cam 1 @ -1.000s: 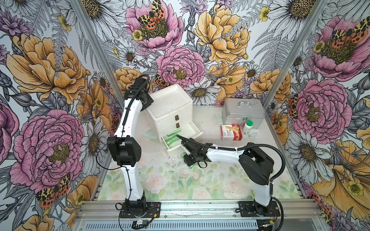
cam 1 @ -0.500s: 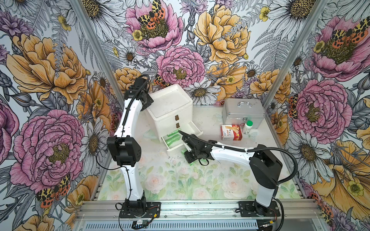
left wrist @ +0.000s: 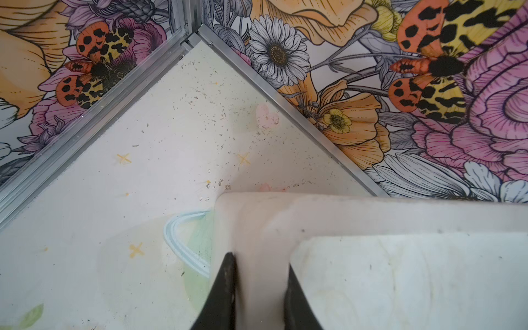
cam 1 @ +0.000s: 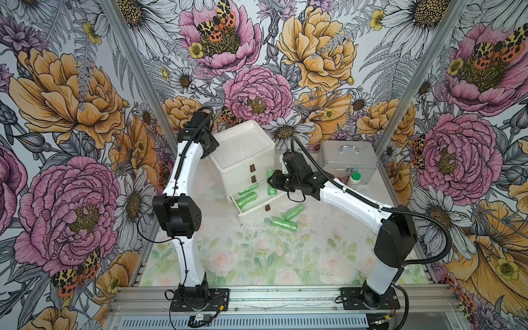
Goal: Sort the rolls of trash bags by color and place them into the drawer
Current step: Place the roll of trash bags in the drawer.
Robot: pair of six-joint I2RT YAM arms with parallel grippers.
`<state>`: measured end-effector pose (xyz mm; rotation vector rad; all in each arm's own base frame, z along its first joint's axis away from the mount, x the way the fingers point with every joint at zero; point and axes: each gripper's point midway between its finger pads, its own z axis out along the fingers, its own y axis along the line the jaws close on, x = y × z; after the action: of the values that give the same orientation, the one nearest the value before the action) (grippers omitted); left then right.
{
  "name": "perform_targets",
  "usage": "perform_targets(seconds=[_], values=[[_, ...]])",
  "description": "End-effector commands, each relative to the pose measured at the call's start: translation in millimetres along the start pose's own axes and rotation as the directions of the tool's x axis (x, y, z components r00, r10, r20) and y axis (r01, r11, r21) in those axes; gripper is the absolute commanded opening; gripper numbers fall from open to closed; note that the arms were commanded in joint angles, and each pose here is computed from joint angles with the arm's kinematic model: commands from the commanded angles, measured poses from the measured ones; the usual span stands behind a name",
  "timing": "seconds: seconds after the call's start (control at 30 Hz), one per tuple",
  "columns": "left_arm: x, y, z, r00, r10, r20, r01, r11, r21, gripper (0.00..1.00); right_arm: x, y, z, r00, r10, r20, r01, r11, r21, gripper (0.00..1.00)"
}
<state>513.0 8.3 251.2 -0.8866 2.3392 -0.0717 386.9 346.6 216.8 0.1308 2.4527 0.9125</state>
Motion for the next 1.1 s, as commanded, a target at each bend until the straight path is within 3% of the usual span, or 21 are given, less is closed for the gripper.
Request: perform_targets(seconds=[0.0,0.17,0.37,0.77,1.07], values=[[114,-41,50,0.891,-0.108,-0.442,0.159,0.984,0.079,0.00,6,4,25,0.967,0.254,-0.025,-0.254,0.967,-0.006,0.34],[114,-41,51,0.889,-0.108,-0.444,0.159,0.984,0.079,0.00,15,6,58,0.902,0.423,-0.084,-0.427,0.903,-0.034,0.35],[114,-39,51,0.888,-0.109,-0.446,0.160,0.984,0.078,0.00,31,-5,78,0.848,0.522,-0.091,-0.525,0.851,-0.003,0.32],[114,-36,51,0.887,-0.109,-0.449,0.159,0.984,0.074,0.00,70,-9,110,0.751,0.632,-0.193,-0.641,0.767,0.018,0.34],[113,-36,51,0.887,-0.113,-0.448,0.163,0.984,0.076,0.00,73,-8,113,0.735,0.648,-0.199,-0.660,0.752,0.013,0.34]])
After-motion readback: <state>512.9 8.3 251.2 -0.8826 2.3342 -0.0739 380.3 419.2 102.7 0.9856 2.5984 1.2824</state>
